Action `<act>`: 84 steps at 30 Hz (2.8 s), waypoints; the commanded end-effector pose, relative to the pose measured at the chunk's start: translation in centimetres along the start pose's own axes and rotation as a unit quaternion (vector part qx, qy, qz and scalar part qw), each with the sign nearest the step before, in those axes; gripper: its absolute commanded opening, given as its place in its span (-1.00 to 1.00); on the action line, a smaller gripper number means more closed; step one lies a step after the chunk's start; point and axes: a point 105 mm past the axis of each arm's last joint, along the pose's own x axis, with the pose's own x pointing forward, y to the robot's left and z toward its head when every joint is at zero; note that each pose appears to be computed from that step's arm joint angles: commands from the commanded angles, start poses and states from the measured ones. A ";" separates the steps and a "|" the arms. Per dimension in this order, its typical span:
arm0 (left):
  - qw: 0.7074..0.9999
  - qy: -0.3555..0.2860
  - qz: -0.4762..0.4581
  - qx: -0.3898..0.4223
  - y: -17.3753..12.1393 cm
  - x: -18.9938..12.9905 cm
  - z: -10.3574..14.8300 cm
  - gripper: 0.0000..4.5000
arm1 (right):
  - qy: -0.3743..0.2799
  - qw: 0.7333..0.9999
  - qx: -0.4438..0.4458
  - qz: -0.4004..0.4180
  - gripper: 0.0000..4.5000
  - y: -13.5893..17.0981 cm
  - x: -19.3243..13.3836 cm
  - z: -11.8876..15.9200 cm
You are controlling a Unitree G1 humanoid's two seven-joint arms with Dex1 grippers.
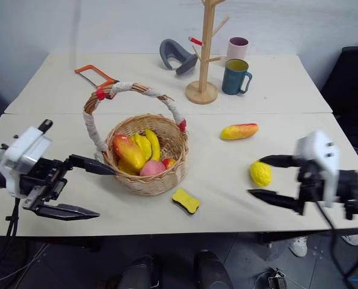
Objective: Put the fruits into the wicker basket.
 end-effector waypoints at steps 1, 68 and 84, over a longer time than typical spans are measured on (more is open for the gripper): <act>0.999 0.027 -0.010 0.027 0.2 0.2 0.4 1.00 | -0.005 1.000 -0.010 0.018 0.99 1.1 2.6 0.0; 0.992 -0.092 -0.009 0.084 2.8 3.4 3.8 1.00 | -0.047 0.887 0.214 -0.406 0.99 -9.4 -5.1 -6.4; 0.993 -0.085 0.009 0.086 3.2 3.1 3.7 1.00 | 0.000 0.916 0.231 -0.329 0.82 -8.4 1.2 -8.9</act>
